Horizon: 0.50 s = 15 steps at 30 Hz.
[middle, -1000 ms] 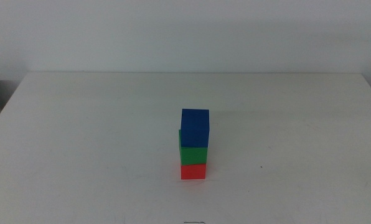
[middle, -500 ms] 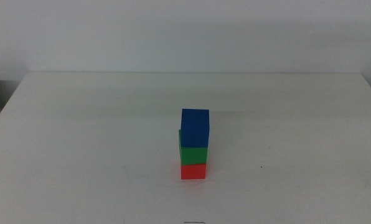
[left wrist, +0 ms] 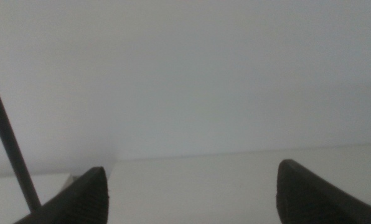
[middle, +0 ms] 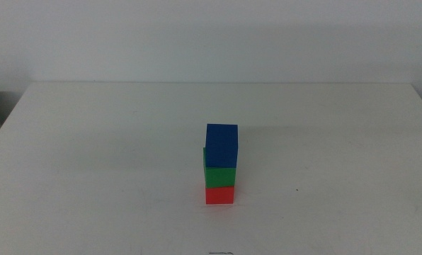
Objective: Stack red cubes first, then green, then blue cubes in a specific spot.
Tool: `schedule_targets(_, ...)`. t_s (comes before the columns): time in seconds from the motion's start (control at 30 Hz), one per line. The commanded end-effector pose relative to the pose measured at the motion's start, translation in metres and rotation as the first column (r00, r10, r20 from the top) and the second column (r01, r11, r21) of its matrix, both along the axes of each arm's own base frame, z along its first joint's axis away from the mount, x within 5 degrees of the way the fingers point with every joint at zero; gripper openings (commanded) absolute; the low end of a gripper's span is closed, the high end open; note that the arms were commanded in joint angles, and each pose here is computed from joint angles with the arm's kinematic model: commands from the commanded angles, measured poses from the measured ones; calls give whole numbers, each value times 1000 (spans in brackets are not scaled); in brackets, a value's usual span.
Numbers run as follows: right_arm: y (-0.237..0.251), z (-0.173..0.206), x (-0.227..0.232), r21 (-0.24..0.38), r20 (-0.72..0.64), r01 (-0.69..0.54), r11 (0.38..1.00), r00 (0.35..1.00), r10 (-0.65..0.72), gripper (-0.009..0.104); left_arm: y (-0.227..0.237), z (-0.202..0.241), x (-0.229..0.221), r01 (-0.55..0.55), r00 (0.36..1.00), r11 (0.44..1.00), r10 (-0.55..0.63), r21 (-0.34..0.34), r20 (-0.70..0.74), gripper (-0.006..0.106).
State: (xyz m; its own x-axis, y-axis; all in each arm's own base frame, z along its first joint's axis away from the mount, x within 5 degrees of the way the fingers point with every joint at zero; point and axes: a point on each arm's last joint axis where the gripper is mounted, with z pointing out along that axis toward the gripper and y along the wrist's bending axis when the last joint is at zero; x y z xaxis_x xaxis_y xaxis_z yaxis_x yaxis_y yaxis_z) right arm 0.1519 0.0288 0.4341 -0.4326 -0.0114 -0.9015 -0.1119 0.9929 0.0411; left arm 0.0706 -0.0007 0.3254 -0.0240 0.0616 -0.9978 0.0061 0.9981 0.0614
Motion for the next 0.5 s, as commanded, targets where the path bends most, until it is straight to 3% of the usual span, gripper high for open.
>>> schedule_targets(0.0, -2, -5, -8, 0, 184, -19, 1000, 983, 19, 75, 0, -3, -10, 1, 995, 1000, 2, -31, 99, 91)
schedule_targets(0.07, -3, -26, -17, 3, 230, -35, 999, 973, 34, 75, 0, -16, -16, 6, 994, 999, -1, -47, 109, 91)
schedule_targets(0.2, -12, -77, -39, -21, 292, -16, 1000, 956, 21, 75, -2, -38, -21, 34, 994, 989, -18, -145, 104, 91)
schedule_targets(0.47, -28, -164, -83, -32, 284, 80, 996, 957, -68, 75, 0, -67, -21, 11, 990, 994, 5, -109, 144, 91)
